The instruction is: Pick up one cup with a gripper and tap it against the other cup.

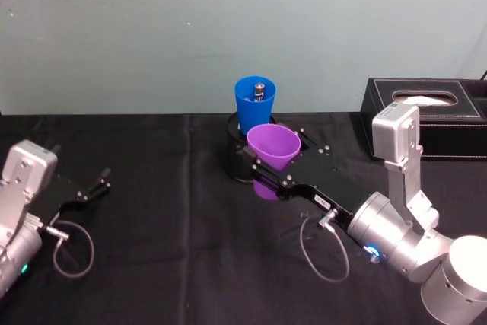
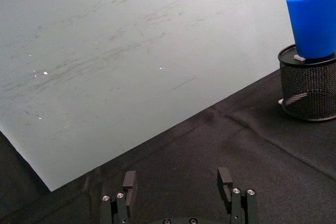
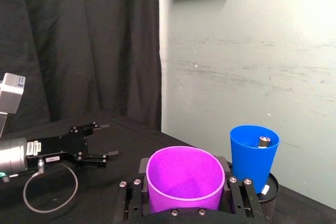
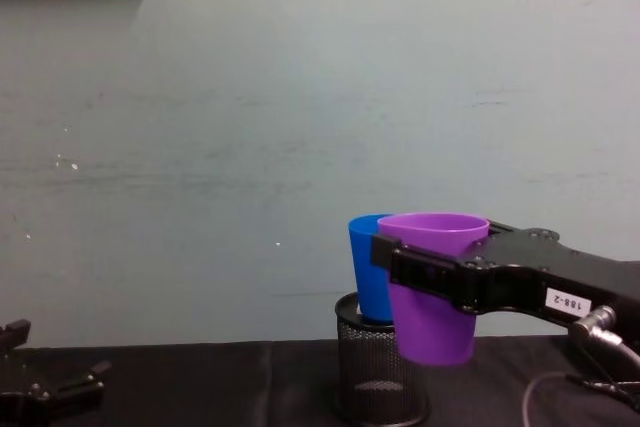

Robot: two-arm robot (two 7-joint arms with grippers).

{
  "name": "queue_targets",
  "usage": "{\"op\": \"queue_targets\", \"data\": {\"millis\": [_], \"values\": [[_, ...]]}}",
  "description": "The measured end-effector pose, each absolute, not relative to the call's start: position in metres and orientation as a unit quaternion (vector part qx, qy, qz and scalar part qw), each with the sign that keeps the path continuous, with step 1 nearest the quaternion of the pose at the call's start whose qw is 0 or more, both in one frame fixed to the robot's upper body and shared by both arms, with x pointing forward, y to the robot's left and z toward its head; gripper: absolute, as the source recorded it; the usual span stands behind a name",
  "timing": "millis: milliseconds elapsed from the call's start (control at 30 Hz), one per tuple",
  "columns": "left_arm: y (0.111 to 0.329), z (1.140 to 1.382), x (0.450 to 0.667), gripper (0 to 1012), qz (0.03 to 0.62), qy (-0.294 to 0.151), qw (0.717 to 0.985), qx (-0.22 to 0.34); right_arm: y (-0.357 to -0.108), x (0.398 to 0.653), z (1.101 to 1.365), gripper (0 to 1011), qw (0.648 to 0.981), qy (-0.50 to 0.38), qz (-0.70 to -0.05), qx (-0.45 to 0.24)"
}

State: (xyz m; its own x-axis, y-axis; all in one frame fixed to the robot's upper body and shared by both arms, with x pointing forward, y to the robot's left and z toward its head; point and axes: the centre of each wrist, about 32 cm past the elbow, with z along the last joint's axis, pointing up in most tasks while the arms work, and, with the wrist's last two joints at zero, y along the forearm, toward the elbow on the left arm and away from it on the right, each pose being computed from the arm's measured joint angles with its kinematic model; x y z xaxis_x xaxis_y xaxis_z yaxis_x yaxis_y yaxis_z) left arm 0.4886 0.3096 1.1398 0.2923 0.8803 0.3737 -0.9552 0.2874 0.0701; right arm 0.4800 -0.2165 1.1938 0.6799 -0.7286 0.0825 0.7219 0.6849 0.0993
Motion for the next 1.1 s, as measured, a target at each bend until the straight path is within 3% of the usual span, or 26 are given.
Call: {"op": "queue_targets", "data": {"millis": [1100], "values": [[0.3097,1.1398,0.4886,1000,0.580,-0.132,0.791,0.141,-0.2166,0.4800,1.1902,743,0.916,-0.057,-0.396,0.028]]}}
